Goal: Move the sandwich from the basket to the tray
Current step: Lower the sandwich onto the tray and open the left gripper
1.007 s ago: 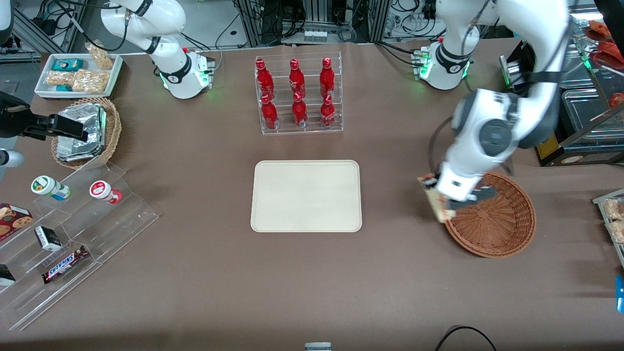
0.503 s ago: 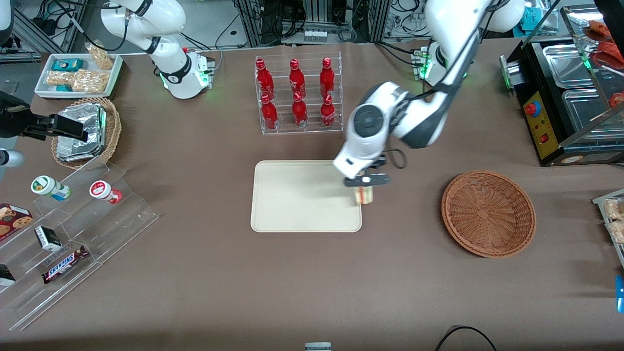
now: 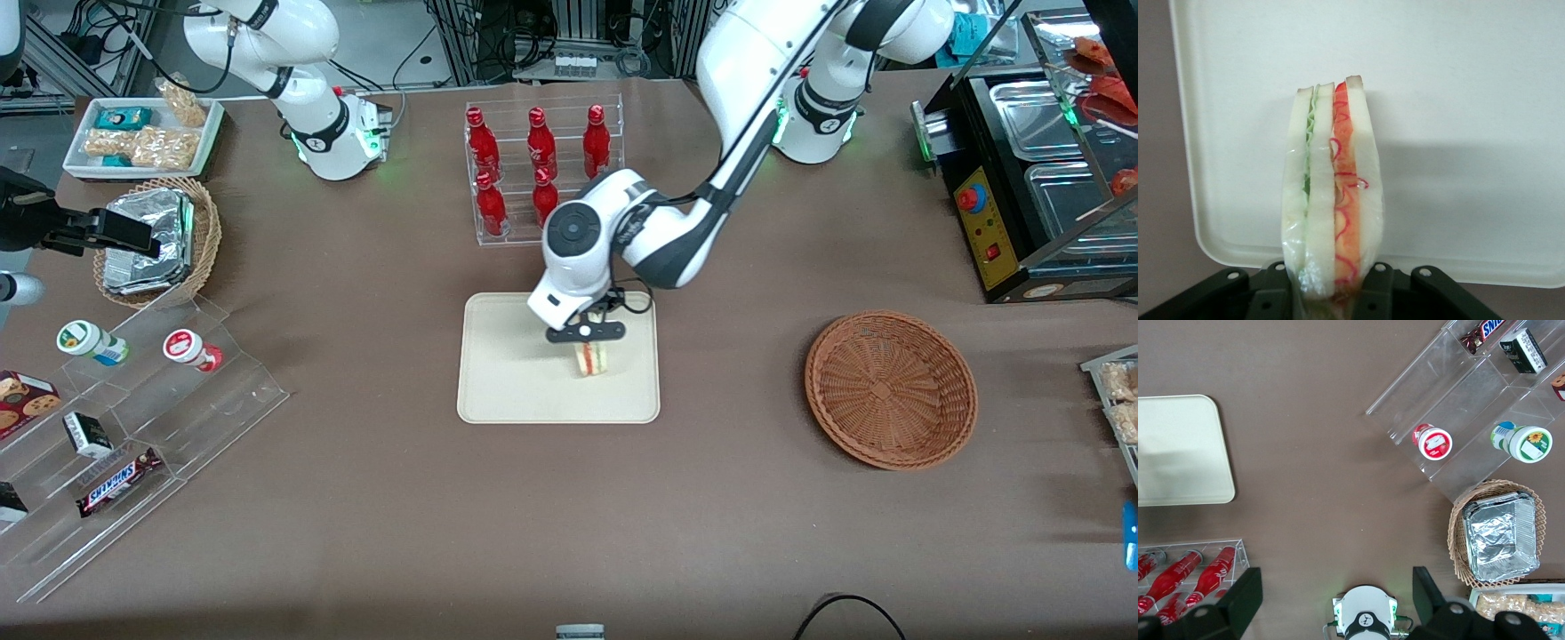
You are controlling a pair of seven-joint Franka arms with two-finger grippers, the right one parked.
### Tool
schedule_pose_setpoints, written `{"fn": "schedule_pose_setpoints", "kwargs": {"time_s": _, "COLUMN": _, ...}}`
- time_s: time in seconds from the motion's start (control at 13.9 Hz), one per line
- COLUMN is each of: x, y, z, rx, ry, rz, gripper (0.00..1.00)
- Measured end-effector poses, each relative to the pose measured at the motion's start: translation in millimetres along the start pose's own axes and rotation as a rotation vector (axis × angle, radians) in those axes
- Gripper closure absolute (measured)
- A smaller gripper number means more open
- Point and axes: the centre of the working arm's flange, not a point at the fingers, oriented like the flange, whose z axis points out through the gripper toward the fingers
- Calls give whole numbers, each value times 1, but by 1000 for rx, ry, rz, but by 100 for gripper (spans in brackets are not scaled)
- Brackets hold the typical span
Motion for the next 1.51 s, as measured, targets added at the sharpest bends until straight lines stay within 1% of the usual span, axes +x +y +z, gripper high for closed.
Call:
{"fn": "schedule_pose_setpoints", "kwargs": {"time_s": 0.14, "x": -6, "y": 9, "z": 3, "rx": 0, "ry": 0, "rz": 5, "gripper": 67}}
{"fn": "schedule_pose_setpoints", "kwargs": {"time_s": 0.22, "x": -10, "y": 12, "z": 5, "rx": 2, "ry": -2, "rz": 1, "gripper": 62}}
{"fn": "schedule_pose_setpoints", "kwargs": {"time_s": 0.29, "x": -14, "y": 15, "z": 8, "rx": 4, "ry": -3, "rz": -5, "gripper": 59}}
{"fn": "schedule_pose_setpoints", "kwargs": {"time_s": 0.36, "x": -16, "y": 17, "z": 10, "rx": 5, "ry": -4, "rz": -8, "gripper": 59}}
{"fn": "schedule_pose_setpoints", "kwargs": {"time_s": 0.43, "x": -16, "y": 18, "z": 11, "rx": 4, "ry": -3, "rz": -10, "gripper": 55}}
{"fn": "schedule_pose_setpoints", "kwargs": {"time_s": 0.5, "x": -15, "y": 18, "z": 11, "rx": 3, "ry": -2, "rz": -12, "gripper": 55}}
{"fn": "schedule_pose_setpoints", "kwargs": {"time_s": 0.65, "x": -14, "y": 19, "z": 10, "rx": -1, "ry": 0, "rz": -14, "gripper": 43}}
{"fn": "schedule_pose_setpoints", "kwargs": {"time_s": 0.72, "x": -14, "y": 20, "z": 10, "rx": -1, "ry": 0, "rz": -14, "gripper": 43}}
{"fn": "schedule_pose_setpoints", "kwargs": {"time_s": 0.86, "x": -14, "y": 20, "z": 10, "rx": -1, "ry": 0, "rz": -14, "gripper": 30}}
{"fn": "schedule_pose_setpoints", "kwargs": {"time_s": 0.93, "x": -14, "y": 20, "z": 10, "rx": -1, "ry": 0, "rz": -14, "gripper": 19}}
{"fn": "schedule_pose_setpoints", "kwargs": {"time_s": 1.08, "x": -14, "y": 20, "z": 10, "rx": -2, "ry": 1, "rz": -15, "gripper": 1}}
{"fn": "schedule_pose_setpoints", "kwargs": {"time_s": 1.37, "x": -6, "y": 18, "z": -3, "rx": -14, "ry": 16, "rz": -37, "gripper": 0}}
{"fn": "schedule_pose_setpoints", "kwargs": {"time_s": 1.44, "x": -1, "y": 13, "z": -12, "rx": -11, "ry": 18, "rz": -47, "gripper": 0}}
{"fn": "schedule_pose_setpoints", "kwargs": {"time_s": 1.51, "x": 6, "y": 4, "z": -26, "rx": 0, "ry": 13, "rz": -63, "gripper": 0}}
